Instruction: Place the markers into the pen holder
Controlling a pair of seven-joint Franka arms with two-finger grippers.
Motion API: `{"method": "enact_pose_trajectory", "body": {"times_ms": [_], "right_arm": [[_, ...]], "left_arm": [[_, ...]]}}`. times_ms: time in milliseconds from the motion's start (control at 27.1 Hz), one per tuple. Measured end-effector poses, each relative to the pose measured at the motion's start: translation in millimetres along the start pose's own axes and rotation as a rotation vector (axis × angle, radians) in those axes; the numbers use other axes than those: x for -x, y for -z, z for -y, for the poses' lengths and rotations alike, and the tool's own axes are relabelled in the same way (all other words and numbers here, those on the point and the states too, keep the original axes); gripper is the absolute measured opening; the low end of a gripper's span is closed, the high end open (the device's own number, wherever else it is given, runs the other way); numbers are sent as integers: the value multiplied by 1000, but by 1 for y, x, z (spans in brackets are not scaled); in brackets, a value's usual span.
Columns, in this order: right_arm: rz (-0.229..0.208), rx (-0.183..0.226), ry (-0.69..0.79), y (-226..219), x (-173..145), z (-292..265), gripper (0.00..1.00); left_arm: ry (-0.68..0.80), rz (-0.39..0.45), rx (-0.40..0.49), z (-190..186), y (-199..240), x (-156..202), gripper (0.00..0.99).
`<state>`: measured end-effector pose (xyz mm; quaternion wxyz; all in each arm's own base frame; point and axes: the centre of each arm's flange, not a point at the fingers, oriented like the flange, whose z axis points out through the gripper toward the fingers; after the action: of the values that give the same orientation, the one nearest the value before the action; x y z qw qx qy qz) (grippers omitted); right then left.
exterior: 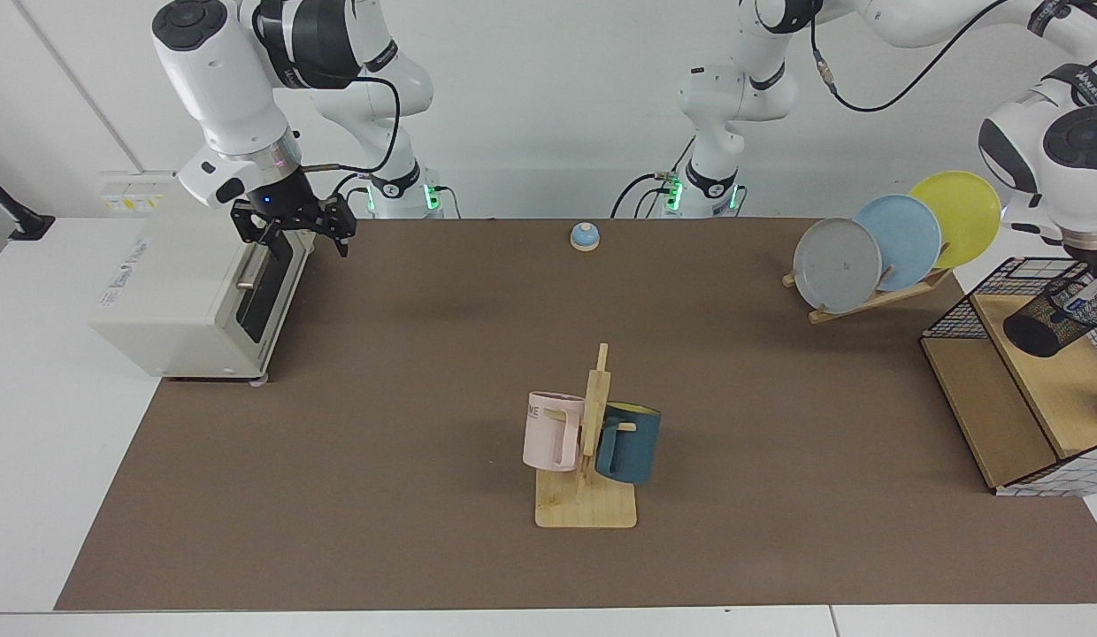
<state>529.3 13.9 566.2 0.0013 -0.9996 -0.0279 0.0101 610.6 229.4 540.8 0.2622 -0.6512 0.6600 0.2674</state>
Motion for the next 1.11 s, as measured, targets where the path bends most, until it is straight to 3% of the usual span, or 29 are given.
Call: {"method": "enact_pose_trajectory", "body": {"times_ms": [370,591,739,776,998,1035,1109], "right_arm": [[9,0,-3,-1,1,-2,1000],[9,5,-1,-1,1,-2,1000],[9,11,0,-1,1,-2,1000],[9,12,0,-1,1,-2,1000],[9,12,3,-1,1,-2,1000],[9,12,3,-1,1,-2,1000],[9,12,3,-1,1,-2,1000]], "left_arm": [[4,-32,13,4,-9,-12,163],[3,-33,14,5,-9,-14,216],[6,-32,7,6,-5,-15,419],[7,-31,5,7,-3,-15,520],[28,-27,8,11,16,-20,802],[31,-26,7,12,21,-22,907],[37,-25,-4,15,31,-25,978]]}}
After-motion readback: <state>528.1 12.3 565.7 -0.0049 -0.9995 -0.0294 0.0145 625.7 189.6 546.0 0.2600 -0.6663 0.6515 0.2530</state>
